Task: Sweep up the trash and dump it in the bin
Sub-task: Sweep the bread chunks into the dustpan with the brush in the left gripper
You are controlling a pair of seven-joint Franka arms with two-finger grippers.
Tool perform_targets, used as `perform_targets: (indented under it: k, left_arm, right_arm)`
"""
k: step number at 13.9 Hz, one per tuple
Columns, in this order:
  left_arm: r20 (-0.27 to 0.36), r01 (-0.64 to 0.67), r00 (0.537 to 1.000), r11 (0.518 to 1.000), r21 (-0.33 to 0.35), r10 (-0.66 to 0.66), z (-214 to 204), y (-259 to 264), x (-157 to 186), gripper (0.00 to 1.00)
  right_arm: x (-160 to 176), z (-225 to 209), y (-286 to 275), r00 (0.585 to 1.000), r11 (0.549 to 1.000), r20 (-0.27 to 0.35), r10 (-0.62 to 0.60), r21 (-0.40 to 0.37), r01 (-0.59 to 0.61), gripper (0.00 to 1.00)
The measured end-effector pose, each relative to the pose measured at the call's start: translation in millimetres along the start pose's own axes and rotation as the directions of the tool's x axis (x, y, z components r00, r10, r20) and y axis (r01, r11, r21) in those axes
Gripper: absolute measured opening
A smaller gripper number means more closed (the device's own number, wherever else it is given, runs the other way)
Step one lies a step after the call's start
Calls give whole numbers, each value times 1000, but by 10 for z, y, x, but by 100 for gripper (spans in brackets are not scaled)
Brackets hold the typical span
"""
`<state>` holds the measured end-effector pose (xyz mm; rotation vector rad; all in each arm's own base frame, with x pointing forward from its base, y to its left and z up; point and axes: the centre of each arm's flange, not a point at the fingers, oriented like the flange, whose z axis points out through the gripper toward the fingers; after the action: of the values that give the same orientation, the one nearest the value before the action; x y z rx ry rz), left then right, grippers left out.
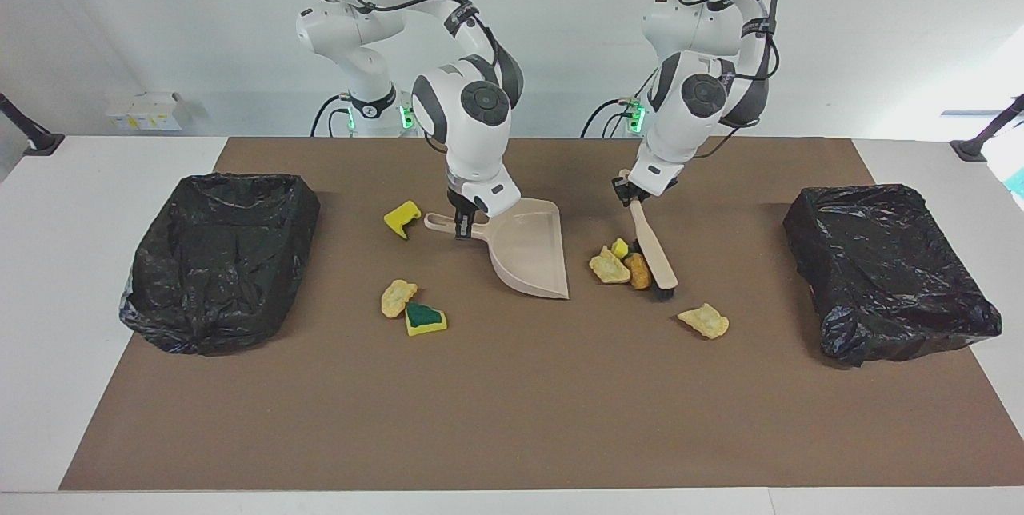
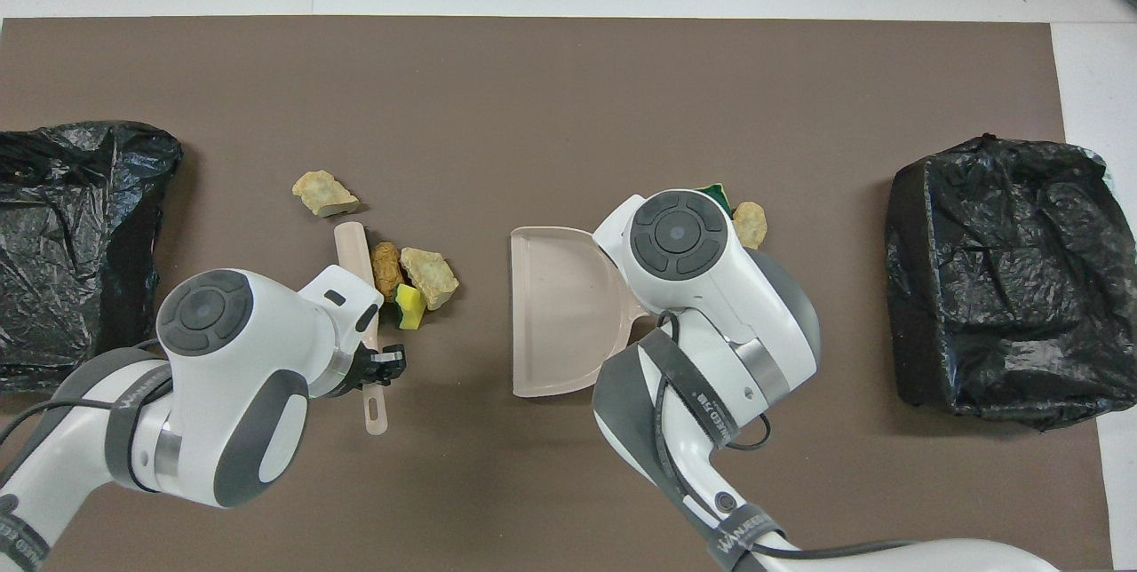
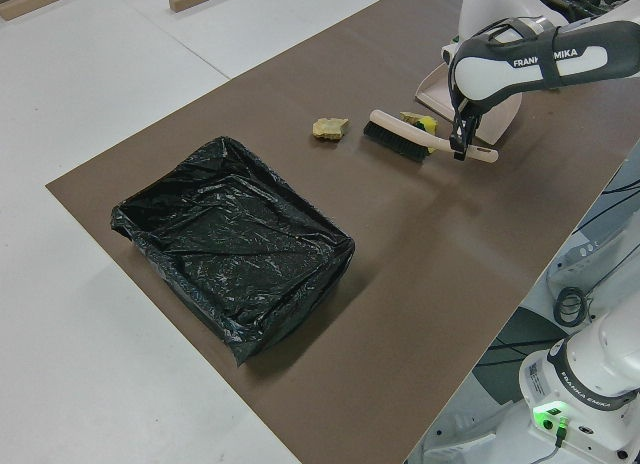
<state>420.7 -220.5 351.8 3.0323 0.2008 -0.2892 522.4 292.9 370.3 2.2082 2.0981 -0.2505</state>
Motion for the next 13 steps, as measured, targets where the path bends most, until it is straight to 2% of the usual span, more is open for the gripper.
perform_targets:
  k: [5, 8, 13]
  left_arm:
    - [10, -78, 997, 997, -19, 78, 72, 432, -302, 26]
    - [23, -108, 994, 993, -54, 109, 56, 683, -477, 26]
    - [7, -151, 988, 985, -82, 152, -307, 935, -530, 26]
  right_arm:
    - [109, 49, -31, 1000, 1000, 8, 11, -20, -11, 32]
    - [159, 84, -55, 1000, 1000, 12, 22, -22, -22, 32]
    - [162, 87, -57, 1000, 999, 12, 23, -22, -23, 32]
